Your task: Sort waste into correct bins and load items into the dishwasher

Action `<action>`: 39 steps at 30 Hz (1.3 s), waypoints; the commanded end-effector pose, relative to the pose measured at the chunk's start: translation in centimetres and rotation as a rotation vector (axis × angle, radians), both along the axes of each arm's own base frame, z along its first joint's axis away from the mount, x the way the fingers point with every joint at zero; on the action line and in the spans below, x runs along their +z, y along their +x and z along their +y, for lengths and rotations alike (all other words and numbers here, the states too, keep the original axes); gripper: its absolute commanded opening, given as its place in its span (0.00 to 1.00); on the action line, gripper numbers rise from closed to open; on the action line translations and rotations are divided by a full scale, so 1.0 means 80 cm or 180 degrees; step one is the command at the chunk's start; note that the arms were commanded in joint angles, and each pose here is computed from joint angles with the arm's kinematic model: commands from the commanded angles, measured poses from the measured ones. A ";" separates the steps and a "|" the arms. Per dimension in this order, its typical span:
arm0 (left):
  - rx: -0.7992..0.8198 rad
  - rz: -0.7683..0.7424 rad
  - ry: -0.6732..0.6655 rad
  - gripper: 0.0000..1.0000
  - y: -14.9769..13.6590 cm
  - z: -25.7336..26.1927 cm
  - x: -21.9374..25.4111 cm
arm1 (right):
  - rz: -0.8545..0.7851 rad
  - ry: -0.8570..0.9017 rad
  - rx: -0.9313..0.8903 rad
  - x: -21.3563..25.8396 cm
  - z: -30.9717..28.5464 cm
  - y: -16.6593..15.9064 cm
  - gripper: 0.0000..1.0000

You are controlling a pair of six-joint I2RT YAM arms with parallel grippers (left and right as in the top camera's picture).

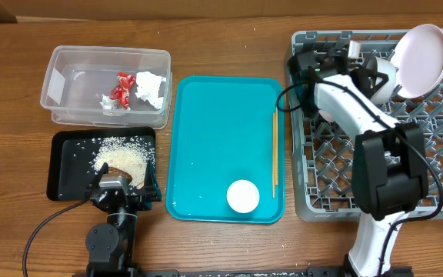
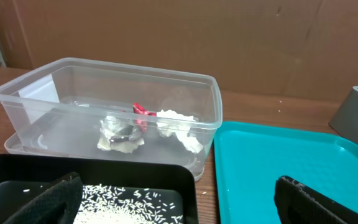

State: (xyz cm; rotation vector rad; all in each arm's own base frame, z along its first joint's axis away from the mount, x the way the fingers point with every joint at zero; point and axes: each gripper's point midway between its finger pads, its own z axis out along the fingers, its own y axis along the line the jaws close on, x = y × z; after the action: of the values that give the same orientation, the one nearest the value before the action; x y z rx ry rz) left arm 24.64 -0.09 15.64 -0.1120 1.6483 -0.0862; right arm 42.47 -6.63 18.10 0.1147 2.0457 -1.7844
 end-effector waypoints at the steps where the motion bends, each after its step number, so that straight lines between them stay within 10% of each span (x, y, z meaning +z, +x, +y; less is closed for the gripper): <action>1: 0.0029 -0.0032 -0.0029 1.00 0.000 0.002 0.001 | 0.0025 -0.0002 0.0097 -0.008 0.016 0.002 0.34; 19: 0.0030 -0.0032 -0.0030 1.00 0.000 0.002 0.001 | -0.1056 0.1894 0.0853 0.103 0.112 -0.036 0.46; 30: 0.0030 -0.0032 -0.0030 1.00 0.000 0.002 0.001 | 0.0643 0.4653 0.1286 0.020 0.275 -0.133 0.43; 39: 0.0030 -0.0032 -0.0030 1.00 0.000 0.002 0.001 | 0.1466 0.5031 0.1102 -0.015 0.314 -0.204 0.42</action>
State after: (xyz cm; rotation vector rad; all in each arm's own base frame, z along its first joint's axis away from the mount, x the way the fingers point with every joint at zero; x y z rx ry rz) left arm 24.64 -0.09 15.63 -0.1120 1.6487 -0.0862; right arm 28.45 16.19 17.37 -0.1376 2.9317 0.1985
